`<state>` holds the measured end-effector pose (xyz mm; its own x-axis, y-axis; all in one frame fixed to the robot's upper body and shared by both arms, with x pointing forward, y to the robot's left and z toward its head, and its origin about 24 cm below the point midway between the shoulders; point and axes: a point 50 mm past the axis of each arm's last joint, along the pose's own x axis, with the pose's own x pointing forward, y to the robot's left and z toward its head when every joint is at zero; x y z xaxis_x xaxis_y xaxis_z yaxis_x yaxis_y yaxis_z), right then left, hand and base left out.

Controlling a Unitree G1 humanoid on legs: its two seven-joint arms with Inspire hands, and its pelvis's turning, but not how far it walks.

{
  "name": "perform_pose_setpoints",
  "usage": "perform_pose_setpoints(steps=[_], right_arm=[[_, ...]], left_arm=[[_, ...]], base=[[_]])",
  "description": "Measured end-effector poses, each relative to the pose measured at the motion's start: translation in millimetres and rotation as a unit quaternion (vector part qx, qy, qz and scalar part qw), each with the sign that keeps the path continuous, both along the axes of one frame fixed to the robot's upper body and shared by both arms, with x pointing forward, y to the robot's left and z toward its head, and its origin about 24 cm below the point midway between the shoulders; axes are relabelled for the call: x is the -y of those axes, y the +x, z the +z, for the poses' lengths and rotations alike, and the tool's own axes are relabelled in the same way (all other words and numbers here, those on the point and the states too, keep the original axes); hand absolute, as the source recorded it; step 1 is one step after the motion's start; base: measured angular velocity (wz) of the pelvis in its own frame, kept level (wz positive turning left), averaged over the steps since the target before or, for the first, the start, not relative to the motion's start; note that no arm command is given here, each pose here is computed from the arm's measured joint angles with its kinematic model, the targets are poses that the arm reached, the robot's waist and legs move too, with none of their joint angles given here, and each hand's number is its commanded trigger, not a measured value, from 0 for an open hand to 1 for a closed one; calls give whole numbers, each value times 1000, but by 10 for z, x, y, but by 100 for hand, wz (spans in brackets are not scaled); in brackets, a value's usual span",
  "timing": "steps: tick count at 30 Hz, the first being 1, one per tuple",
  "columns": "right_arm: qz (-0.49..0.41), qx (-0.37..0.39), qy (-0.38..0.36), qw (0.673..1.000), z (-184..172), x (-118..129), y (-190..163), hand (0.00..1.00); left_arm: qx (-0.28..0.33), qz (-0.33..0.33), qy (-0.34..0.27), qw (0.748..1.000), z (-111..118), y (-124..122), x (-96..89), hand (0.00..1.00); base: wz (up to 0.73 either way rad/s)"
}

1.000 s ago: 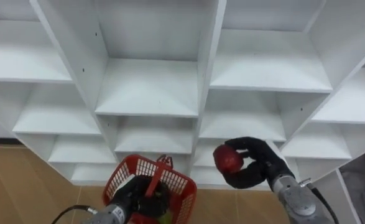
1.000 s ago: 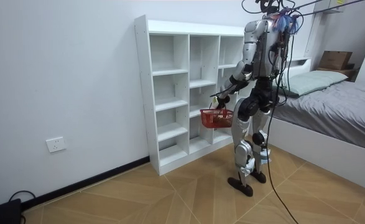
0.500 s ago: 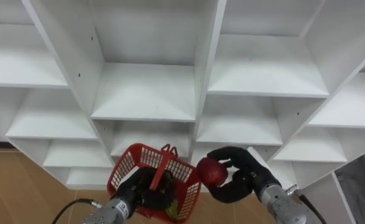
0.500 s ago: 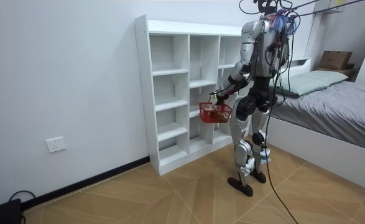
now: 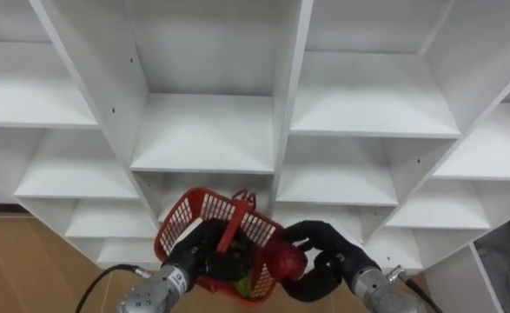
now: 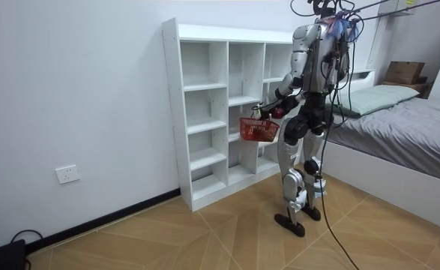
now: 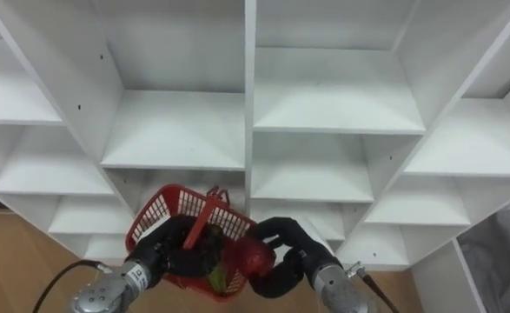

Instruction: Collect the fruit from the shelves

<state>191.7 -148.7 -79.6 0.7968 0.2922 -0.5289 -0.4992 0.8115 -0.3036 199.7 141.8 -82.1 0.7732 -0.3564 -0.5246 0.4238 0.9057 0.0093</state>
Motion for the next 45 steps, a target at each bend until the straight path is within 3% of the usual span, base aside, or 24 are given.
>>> perform_pose_setpoints(steps=[19, 45], right_arm=[[-3, -7, 1, 1000, -22, -18, 13, 100], [-8, -53, -24, 998, -196, 24, 61, 100]], left_arm=[[-6, -14, -10, 1000, -8, -21, 36, 100], [-6, -90, -5, 996, 21, -49, 104, 100]], base=[[0], [0]])
